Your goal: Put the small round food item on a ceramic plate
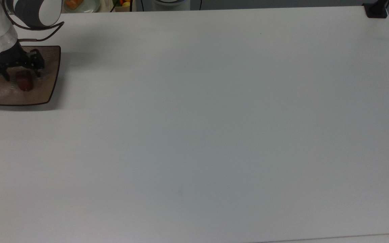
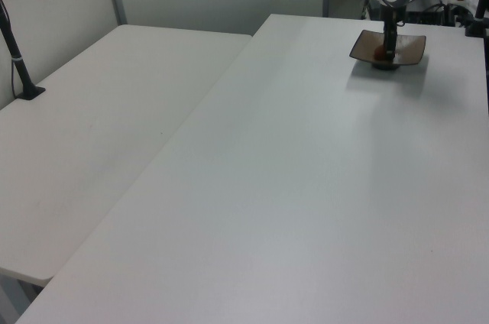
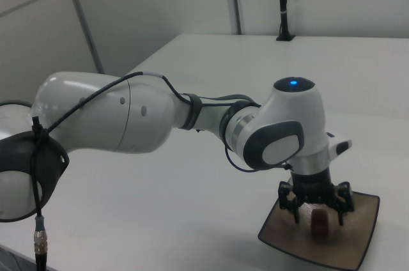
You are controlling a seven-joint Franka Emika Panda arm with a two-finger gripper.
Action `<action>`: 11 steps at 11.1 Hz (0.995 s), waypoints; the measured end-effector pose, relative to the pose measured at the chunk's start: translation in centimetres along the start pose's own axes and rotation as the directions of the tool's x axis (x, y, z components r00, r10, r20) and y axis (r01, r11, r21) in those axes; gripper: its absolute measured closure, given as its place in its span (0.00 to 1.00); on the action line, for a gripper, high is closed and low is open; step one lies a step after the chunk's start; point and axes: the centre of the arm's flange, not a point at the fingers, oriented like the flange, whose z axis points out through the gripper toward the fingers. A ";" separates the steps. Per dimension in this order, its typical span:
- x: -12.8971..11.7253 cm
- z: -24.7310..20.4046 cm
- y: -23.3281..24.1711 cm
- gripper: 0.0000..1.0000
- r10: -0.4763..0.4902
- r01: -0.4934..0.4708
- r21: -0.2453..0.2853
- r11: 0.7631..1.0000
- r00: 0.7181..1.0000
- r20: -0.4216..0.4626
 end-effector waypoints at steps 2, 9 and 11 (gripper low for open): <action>0.6 -2.3 -0.4 0.00 -0.009 0.009 -0.011 1.000 1.000 -0.018; -0.3 -25.8 -8.3 0.00 0.129 -0.110 0.154 0.982 0.984 -0.126; -0.3 -29.8 -11.5 0.00 0.176 -0.142 0.208 0.968 0.972 -0.155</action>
